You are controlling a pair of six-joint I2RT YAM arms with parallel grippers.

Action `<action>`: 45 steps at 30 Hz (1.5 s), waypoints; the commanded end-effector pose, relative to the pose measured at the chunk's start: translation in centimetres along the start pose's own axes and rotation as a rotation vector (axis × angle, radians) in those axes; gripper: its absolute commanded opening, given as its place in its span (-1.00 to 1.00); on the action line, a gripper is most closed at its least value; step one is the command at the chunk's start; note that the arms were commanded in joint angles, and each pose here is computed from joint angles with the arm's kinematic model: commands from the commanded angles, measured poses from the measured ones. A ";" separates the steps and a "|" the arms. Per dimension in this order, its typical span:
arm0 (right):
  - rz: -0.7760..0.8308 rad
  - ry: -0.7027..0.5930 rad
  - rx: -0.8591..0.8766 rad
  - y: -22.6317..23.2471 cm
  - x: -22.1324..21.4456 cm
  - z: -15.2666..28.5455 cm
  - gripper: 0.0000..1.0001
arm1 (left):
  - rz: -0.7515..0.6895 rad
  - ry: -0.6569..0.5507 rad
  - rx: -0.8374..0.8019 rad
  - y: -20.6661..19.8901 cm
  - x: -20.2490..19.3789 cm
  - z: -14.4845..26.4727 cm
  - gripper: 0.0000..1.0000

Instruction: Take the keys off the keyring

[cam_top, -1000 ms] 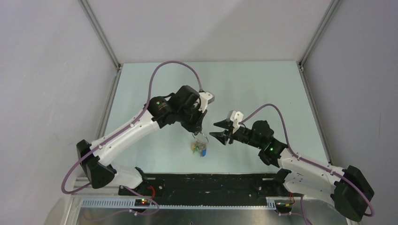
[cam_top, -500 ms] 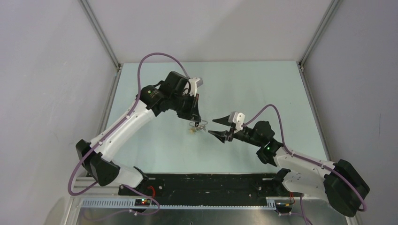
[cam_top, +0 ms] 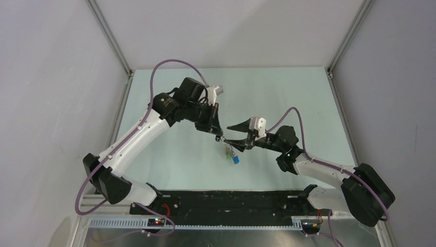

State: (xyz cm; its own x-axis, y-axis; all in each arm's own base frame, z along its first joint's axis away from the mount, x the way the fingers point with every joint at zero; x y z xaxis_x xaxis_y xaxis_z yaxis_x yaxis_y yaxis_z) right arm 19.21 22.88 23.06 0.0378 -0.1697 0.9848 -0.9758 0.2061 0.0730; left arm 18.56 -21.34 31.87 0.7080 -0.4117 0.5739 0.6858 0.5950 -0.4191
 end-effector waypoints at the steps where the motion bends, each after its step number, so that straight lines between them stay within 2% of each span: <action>1: 0.053 -0.085 0.067 0.4 2.4 -1.3 0.13 | -0.010 -0.068 -0.060 -1.3 1.5 1.5 -1.00; 23: 0.060 -0.064 -0.030 0.4 1.5 -2.5 0.06 | 0.017 -0.089 -0.050 -1.6 1.9 1.9 -0.99; 32: 0.061 -0.085 -0.058 0.1 1.4 -2.8 -0.15 | 0.026 -0.093 -0.060 -1.8 1.9 2.1 -1.00; 43: 0.055 -0.119 -0.062 0.1 1.5 -3.3 -0.26 | 0.034 -0.090 -0.072 -1.9 1.7 2.2 -1.00; 45: 0.054 -0.120 -0.058 0.1 1.5 -3.3 -0.34 | 0.034 -0.090 -0.071 -1.9 1.6 2.3 -1.00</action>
State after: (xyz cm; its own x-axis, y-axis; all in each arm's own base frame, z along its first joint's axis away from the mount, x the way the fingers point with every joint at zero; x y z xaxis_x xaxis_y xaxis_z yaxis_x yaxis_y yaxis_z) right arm 19.50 25.35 22.45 0.0270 -0.1865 0.9821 -0.9604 0.2678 0.0772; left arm 18.55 -21.64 32.72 0.7359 -0.3713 0.5662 0.6545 0.6045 -0.4542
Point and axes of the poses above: each gripper's point midway between its finger pads, its own z axis back along the fingers, its own y axis along the line the jaws close on, x = y × z, the point moved 9 cm from there along z, back along the fingers, and after that the axes turned 15 degrees about -z, right-handed, at the moved point
